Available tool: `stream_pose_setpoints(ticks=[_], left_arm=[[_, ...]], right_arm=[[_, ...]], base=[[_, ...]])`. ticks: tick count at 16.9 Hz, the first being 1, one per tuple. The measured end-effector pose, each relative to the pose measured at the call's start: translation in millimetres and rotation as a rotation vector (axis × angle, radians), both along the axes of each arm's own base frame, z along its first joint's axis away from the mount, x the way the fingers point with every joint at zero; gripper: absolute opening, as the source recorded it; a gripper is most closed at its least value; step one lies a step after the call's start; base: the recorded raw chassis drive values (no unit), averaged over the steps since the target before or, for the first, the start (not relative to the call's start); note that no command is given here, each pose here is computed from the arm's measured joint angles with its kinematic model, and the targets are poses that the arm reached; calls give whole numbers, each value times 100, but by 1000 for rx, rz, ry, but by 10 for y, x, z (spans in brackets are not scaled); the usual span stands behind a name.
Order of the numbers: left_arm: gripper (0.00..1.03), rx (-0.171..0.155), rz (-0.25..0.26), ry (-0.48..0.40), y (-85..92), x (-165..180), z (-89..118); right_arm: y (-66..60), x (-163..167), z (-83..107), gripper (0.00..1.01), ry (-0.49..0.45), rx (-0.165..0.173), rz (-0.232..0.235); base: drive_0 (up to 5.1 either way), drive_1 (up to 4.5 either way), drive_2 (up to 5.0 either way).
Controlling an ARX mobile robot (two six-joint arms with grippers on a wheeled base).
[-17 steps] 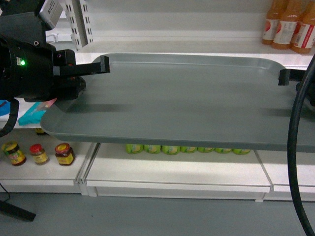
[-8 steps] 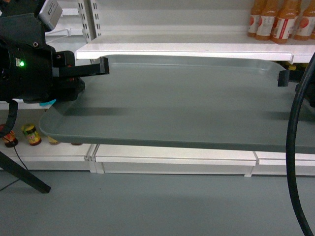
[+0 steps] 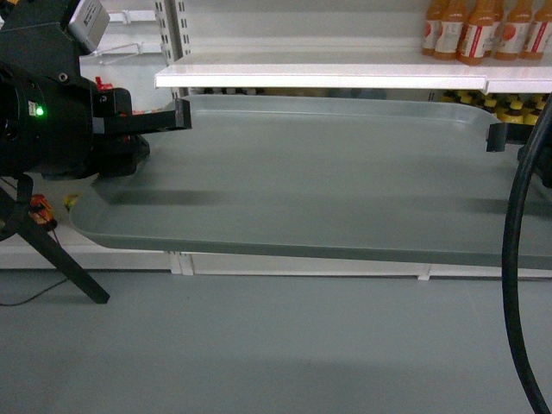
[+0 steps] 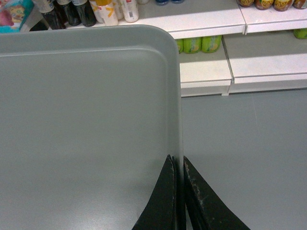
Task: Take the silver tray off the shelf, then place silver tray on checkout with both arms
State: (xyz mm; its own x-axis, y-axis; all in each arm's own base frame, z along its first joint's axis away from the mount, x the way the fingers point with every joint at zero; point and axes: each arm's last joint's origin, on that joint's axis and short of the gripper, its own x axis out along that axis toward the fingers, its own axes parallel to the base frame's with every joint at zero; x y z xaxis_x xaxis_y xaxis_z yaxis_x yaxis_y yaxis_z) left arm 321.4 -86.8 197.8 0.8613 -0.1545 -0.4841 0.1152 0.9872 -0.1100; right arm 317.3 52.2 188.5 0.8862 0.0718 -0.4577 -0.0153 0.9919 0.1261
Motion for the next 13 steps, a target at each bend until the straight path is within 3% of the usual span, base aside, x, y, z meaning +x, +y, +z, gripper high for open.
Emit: stream_pose_setpoints(ticks=[13], left_arm=[[3, -1, 0, -3, 1, 3, 3]], right_arm=[[-1, 2, 0, 3, -2, 0, 0]], base=[[-7, -426, 413]])
